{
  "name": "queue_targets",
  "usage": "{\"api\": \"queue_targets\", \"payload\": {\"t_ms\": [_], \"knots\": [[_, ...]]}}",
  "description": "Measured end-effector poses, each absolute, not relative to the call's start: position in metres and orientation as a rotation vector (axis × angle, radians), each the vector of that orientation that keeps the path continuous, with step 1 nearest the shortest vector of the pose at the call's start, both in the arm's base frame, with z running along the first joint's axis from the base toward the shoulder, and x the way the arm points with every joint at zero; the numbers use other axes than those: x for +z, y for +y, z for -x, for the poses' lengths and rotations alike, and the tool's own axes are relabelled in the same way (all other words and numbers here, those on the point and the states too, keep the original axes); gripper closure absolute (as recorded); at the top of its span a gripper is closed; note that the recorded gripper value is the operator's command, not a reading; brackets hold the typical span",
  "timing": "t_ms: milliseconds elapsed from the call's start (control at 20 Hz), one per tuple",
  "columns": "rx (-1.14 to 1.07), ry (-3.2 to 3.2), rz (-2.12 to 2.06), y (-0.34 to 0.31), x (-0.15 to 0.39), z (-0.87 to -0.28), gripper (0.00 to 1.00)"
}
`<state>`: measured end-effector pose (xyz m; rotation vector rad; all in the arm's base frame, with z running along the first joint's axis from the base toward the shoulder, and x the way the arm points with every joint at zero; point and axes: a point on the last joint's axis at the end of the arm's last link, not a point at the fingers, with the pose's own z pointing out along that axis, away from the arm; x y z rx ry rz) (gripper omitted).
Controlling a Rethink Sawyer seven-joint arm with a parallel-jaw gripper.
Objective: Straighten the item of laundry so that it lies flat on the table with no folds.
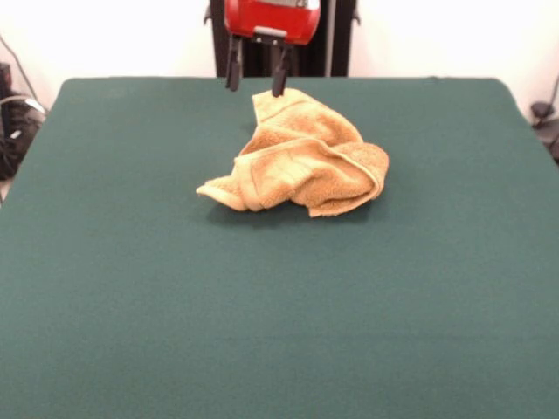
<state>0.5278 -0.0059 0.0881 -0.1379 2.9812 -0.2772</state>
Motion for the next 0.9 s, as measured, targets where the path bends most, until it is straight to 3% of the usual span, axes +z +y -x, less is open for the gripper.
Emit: {"api": "queue_targets", "payload": {"t_ms": [900], "knots": [[-0.267,2.967,0.214,0.049,0.091,-0.530,0.00]]}}
